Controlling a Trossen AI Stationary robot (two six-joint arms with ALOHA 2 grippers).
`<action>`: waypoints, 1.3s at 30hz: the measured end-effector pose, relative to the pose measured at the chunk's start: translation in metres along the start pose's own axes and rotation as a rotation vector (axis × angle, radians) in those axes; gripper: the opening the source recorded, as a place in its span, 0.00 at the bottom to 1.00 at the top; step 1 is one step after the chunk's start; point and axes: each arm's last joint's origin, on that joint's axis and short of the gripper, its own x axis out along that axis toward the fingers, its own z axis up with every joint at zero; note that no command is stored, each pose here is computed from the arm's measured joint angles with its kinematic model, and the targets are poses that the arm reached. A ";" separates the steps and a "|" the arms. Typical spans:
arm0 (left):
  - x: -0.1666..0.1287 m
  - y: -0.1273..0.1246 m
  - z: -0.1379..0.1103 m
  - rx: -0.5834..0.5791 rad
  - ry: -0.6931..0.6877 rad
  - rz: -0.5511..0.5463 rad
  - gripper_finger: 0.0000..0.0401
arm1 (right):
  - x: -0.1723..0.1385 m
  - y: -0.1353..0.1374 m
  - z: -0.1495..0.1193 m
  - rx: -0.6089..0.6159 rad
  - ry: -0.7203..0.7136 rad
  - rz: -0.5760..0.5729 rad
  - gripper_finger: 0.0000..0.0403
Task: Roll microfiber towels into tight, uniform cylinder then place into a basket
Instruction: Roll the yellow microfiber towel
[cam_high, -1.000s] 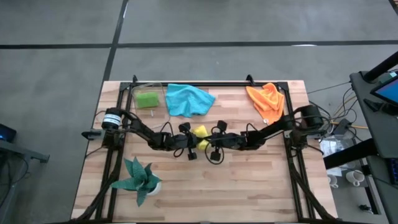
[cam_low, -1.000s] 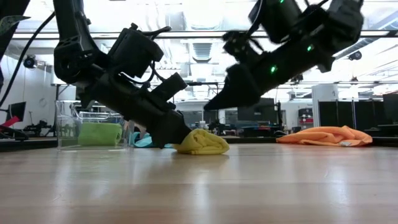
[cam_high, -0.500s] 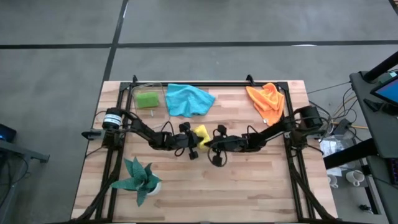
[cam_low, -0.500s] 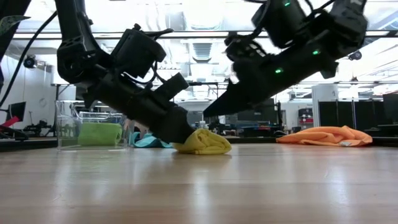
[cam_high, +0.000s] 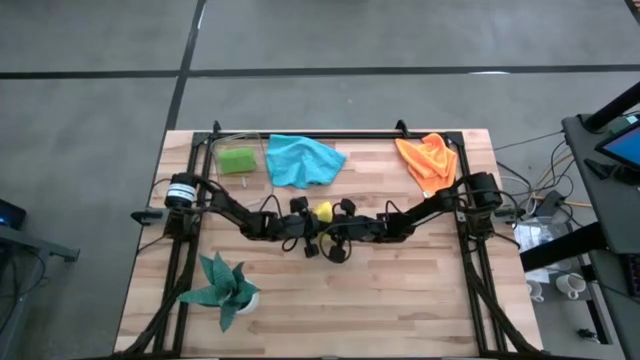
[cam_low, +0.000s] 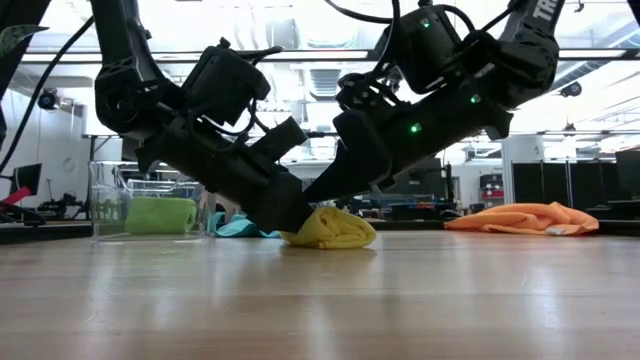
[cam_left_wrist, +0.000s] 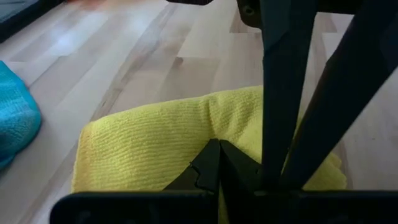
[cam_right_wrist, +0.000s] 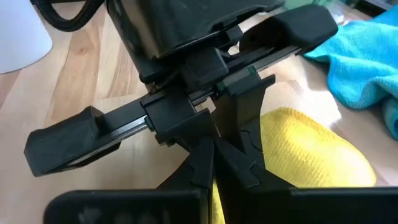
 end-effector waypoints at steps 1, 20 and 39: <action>0.000 0.000 0.000 0.001 0.002 0.004 0.00 | 0.000 0.000 0.000 0.007 0.005 0.003 0.02; -0.002 0.001 0.005 -0.015 -0.011 0.013 0.00 | 0.000 -0.001 -0.015 0.003 0.135 0.029 0.02; -0.030 0.024 0.047 0.111 -0.049 0.173 0.00 | -0.001 -0.001 -0.018 -0.010 0.182 0.072 0.02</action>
